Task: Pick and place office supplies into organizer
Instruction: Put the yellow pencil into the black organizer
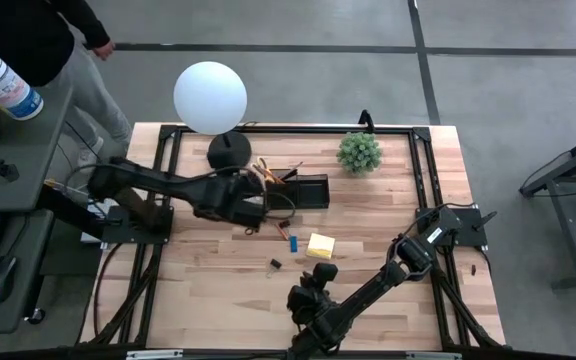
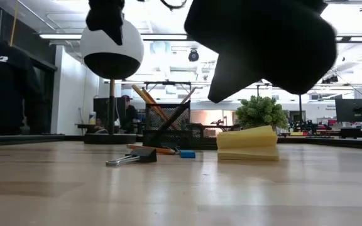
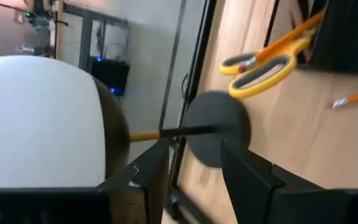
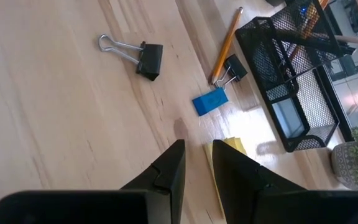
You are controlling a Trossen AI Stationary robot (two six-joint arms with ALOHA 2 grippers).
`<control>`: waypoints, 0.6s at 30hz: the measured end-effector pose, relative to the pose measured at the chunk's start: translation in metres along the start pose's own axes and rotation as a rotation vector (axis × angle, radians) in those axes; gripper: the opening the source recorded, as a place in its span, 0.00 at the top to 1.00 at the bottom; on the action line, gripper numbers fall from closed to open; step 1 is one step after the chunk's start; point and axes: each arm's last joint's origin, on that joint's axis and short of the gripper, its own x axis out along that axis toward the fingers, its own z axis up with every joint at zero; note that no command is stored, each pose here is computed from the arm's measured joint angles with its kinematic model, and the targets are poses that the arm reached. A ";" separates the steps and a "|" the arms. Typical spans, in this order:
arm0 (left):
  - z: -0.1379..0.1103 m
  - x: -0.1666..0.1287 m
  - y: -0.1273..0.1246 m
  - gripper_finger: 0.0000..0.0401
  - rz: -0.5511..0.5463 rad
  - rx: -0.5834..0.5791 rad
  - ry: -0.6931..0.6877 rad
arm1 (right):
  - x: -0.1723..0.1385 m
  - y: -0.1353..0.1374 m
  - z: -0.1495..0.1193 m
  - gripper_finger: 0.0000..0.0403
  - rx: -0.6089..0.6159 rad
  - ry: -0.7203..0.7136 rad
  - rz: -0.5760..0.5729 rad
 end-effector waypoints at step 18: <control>-0.076 0.014 -0.033 0.88 -0.305 -0.154 -0.203 | 0.003 0.000 0.002 0.81 0.006 0.008 0.007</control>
